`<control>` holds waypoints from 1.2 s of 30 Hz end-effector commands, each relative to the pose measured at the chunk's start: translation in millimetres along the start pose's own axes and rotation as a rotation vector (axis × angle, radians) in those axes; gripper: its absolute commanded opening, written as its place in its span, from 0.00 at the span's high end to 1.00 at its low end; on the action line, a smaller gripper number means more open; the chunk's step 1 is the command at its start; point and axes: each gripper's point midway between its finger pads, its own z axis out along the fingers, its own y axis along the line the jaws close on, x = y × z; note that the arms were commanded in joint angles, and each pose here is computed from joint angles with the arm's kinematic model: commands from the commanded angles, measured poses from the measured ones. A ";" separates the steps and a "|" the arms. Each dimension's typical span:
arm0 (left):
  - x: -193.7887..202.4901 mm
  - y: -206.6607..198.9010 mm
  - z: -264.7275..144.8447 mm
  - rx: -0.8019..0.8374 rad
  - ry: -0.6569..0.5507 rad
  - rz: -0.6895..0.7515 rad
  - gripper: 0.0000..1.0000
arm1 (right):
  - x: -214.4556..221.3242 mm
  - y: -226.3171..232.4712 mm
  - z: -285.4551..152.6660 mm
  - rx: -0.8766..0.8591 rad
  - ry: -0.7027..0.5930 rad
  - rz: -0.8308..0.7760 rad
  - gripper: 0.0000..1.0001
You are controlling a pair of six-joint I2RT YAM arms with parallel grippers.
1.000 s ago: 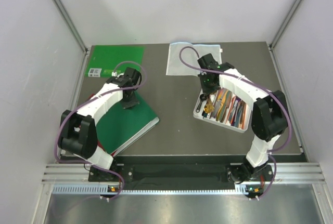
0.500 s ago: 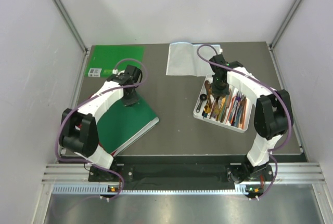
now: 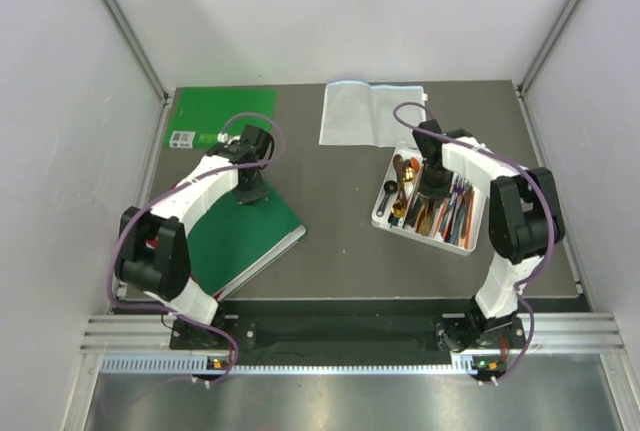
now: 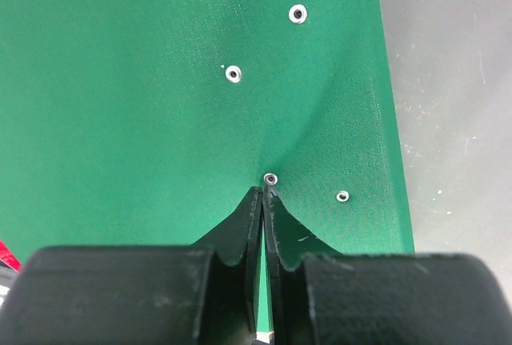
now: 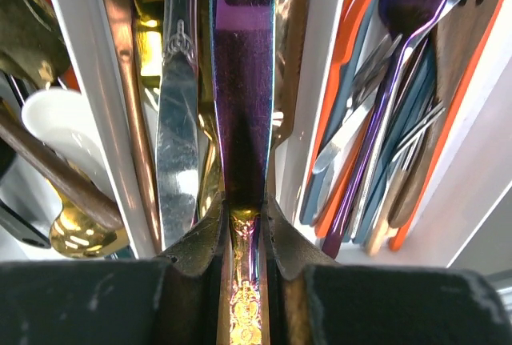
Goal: Sort the eating utensils into containers
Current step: Place the knife in the storage box.
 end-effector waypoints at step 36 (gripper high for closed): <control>-19.4 -1.2 -3.5 -0.036 -0.034 0.017 0.92 | -127.0 57.2 9.7 -0.176 -0.159 -0.022 0.62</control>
